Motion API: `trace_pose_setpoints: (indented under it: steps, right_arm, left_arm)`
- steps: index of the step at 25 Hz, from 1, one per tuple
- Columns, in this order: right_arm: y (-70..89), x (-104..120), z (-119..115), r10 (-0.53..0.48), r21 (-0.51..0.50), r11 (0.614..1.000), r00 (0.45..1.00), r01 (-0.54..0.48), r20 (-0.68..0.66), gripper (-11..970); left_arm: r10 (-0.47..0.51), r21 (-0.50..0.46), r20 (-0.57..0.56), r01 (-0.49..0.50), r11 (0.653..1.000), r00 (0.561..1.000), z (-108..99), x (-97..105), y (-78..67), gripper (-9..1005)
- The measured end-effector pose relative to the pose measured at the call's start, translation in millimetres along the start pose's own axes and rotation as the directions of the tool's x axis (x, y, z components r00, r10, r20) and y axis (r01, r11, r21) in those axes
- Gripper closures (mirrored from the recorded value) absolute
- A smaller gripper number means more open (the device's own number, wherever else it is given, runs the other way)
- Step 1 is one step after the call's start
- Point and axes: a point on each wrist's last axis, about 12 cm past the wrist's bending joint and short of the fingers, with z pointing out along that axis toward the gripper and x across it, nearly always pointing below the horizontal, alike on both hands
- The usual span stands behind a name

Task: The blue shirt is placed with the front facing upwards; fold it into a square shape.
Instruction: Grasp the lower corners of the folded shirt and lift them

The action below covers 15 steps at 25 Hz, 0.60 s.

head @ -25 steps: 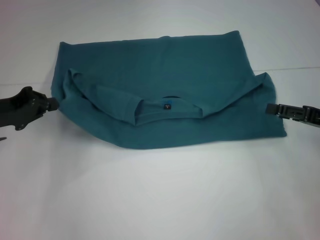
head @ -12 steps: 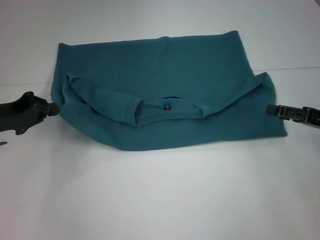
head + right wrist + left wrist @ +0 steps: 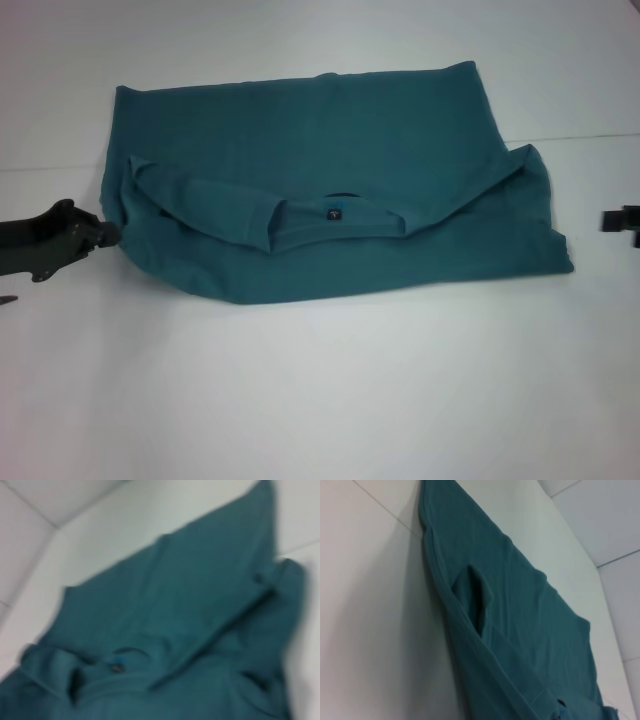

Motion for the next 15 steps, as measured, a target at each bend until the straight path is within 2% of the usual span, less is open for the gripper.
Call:
trace_pose_setpoints:
  steps: [5,7,15]
  right_arm:
    - [-1.4,-22.5,-16.1,0.027,0.146,0.989,0.995,-0.013,-0.092,214]
    - [0.9,-27.2,-15.8,0.02,0.172,0.985,0.995,-0.003,-0.101,216]
    - [17.3,-28.4,18.3,-0.064,0.164,0.983,0.994,0.078,-0.091,228]
  left_arm:
    - [0.035,-0.018,-0.017,-0.035,0.999,0.999,4.2,0.2,-2.9,981]
    - [0.048,-0.02,-0.024,-0.049,0.999,0.999,6.7,1.5,-4.3,981]
    - [0.059,-0.017,-0.034,-0.059,0.998,0.998,9.4,3.4,-6.4,981]
